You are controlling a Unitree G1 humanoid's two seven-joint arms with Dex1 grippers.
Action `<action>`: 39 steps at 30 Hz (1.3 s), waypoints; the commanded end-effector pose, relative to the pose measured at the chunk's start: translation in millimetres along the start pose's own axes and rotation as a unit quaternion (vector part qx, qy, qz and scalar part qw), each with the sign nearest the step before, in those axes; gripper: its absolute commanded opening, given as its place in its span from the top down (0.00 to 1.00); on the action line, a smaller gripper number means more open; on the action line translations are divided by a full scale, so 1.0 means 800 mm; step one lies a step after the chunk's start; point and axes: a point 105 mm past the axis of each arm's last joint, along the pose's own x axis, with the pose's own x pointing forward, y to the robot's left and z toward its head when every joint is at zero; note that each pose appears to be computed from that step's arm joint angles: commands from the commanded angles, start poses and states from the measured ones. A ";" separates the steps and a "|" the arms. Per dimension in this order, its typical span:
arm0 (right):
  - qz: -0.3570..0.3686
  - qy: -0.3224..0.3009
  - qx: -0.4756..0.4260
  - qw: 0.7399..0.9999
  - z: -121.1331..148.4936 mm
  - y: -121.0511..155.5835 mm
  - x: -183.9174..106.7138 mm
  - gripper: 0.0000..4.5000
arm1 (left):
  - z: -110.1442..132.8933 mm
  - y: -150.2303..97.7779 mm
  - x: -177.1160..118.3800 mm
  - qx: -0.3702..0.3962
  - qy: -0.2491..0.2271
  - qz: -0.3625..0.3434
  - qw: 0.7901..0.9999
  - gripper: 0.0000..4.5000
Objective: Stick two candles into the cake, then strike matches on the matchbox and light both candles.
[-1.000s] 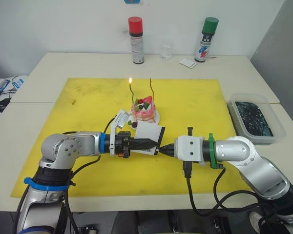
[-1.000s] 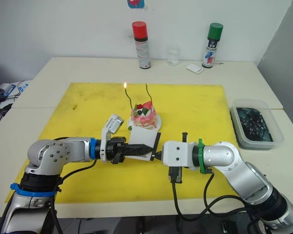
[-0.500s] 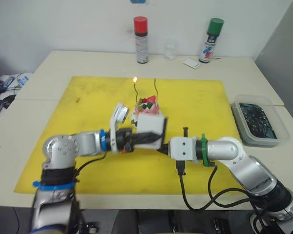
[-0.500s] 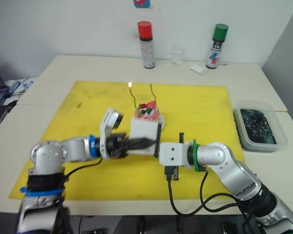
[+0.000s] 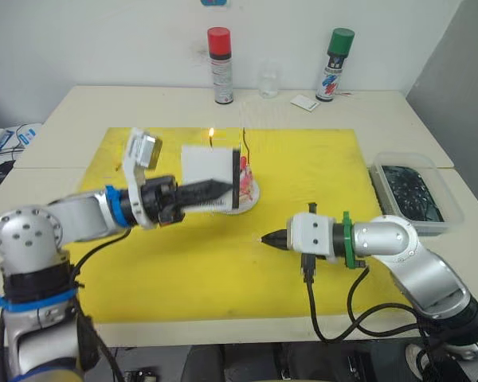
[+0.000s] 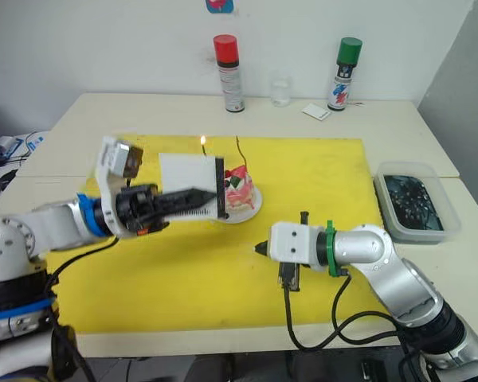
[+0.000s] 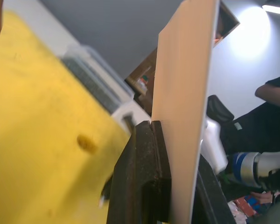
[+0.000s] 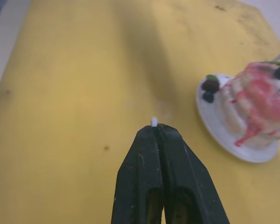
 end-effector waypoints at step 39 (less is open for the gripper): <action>-0.211 -0.052 -0.166 0.962 0.067 -0.176 0.014 0.99 | -0.093 0.038 -0.009 -0.026 0.078 0.035 0.996 1.00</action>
